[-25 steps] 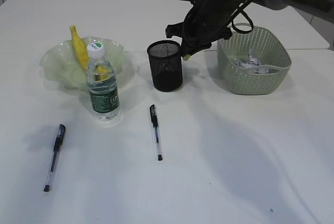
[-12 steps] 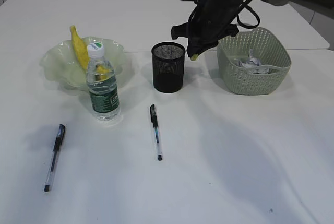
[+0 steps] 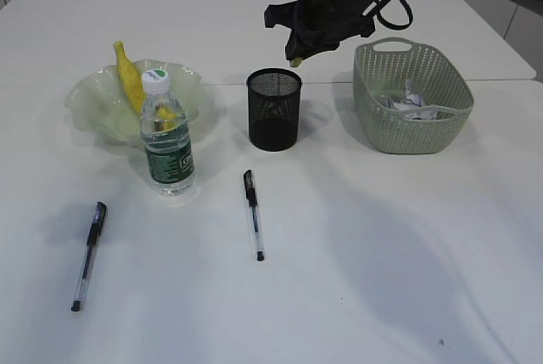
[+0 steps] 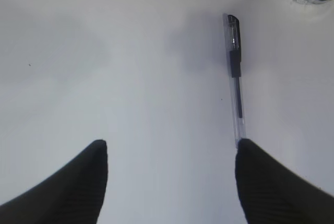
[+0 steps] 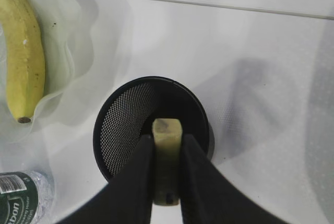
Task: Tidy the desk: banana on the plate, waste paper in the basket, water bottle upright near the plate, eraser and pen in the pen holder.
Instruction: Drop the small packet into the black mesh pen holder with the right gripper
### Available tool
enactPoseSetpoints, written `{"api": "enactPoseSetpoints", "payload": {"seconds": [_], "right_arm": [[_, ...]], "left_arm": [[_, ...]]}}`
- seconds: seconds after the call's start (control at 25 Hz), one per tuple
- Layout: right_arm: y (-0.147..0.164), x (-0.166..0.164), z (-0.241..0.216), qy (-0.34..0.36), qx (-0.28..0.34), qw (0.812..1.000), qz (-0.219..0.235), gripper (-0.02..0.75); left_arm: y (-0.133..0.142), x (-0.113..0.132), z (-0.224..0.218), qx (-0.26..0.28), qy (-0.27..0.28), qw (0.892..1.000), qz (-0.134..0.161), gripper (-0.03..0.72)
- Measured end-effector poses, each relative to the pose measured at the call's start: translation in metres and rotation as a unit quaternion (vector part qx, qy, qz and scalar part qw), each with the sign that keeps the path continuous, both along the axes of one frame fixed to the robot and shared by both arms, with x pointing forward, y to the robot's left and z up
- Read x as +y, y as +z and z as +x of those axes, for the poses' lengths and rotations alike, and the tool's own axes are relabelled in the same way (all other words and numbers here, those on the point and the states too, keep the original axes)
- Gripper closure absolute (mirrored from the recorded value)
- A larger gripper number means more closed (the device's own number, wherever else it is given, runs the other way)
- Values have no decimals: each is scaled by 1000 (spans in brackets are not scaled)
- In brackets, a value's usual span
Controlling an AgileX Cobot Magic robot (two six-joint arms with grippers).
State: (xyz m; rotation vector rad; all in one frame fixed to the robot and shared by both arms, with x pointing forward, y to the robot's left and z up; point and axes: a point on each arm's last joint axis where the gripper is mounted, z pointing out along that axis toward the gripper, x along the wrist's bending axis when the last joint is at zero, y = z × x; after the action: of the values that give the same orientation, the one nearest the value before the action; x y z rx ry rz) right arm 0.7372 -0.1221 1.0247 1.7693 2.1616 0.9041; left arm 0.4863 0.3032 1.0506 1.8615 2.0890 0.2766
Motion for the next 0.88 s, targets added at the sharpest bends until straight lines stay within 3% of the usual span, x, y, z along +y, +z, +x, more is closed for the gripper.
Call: {"api": "enactPoseSetpoints", "payload": {"seconds": [0.32,0.68,0.88], "right_arm": [[-16,6,4,-1,13,1000,26,631],[-15,8,5,5,7,999,41,404],[-17,8,2,10,25,999,37,380]], "left_arm": [[0,0,0,0,0,1000,0,151],[0,0,0,0,0,1000,0,153],[0,0,0,0,0,1000,0,162]]}}
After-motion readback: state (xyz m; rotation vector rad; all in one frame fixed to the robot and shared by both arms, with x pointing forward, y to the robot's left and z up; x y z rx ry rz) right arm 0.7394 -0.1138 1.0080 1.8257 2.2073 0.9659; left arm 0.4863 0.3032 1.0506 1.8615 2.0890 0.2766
